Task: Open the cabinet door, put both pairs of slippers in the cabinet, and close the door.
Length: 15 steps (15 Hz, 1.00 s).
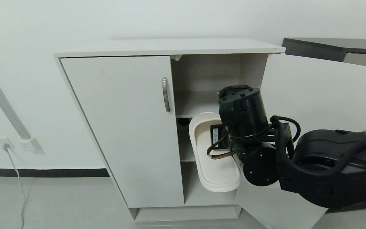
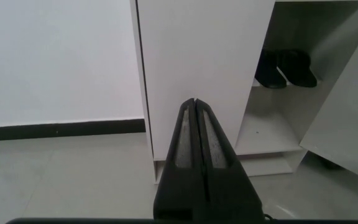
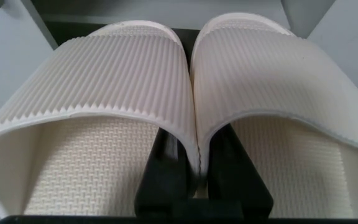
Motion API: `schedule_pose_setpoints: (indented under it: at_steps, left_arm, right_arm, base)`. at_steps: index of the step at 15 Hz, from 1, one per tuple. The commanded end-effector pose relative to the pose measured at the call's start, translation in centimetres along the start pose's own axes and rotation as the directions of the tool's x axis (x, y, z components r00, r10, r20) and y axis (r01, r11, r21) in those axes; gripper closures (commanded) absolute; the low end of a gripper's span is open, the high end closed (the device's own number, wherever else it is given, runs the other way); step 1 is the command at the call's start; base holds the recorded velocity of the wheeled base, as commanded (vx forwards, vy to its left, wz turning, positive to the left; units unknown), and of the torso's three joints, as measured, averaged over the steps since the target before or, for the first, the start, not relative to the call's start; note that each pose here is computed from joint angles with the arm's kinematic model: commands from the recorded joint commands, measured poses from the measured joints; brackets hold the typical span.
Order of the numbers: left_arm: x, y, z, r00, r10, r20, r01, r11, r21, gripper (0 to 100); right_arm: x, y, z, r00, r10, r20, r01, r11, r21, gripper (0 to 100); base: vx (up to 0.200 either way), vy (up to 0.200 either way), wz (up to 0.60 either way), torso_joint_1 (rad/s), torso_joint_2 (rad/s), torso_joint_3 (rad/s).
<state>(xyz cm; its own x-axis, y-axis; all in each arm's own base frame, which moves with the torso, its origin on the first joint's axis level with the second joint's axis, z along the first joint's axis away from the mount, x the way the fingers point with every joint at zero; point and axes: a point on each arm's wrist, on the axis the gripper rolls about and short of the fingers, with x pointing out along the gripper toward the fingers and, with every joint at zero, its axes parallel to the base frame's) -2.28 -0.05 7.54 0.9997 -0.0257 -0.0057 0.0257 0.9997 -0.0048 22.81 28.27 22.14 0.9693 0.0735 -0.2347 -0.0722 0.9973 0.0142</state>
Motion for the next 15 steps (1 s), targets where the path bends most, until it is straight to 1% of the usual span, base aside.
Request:
schedule_pose_setpoints:
  at_steps: [1, 10, 13, 14, 15]
  left_arm:
    - [0.0, 0.0, 0.0, 1.000, -0.002, 0.000, 0.002, 1.000, 0.000, 100]
    - [0.0, 0.0, 0.0, 1.000, 0.000, 0.000, 0.000, 1.000, 0.000, 100]
    - [0.0, 0.0, 0.0, 1.000, 0.000, 0.000, 0.000, 1.000, 0.000, 100]
    - [0.0, 0.0, 0.0, 1.000, 0.000, 0.000, 0.000, 1.000, 0.000, 100]
    - [0.0, 0.0, 0.0, 1.000, 0.000, 0.000, 0.000, 1.000, 0.000, 100]
  right_arm:
    - [0.1, 0.1, 0.2, 1.000, 0.002, 0.006, -0.002, 1.000, 0.005, 100]
    - [0.1, 0.2, 0.0, 1.000, 0.003, 0.005, -0.003, 1.000, 0.002, 100]
    - [0.9, 0.6, -0.8, 1.000, -0.006, -0.005, 0.006, 1.000, -0.017, 100]
    - [2.6, 0.7, -0.9, 1.000, -0.013, 0.023, 0.013, 1.000, -0.009, 100]
    - [3.4, 0.6, -0.7, 0.999, 0.010, 0.045, -0.010, 1.000, -0.017, 100]
  base:
    - [0.200, 0.000, 0.00, -0.012, 0.00, 0.007]
    - [0.200, 0.000, 0.00, 0.001, 0.00, 0.001]
    - [0.000, 0.000, 0.00, 0.000, 0.00, 0.000]
    - [0.000, 0.000, 0.00, 0.000, 0.00, 0.000]
    - [0.000, 0.000, 0.00, 0.000, 0.00, 0.000]
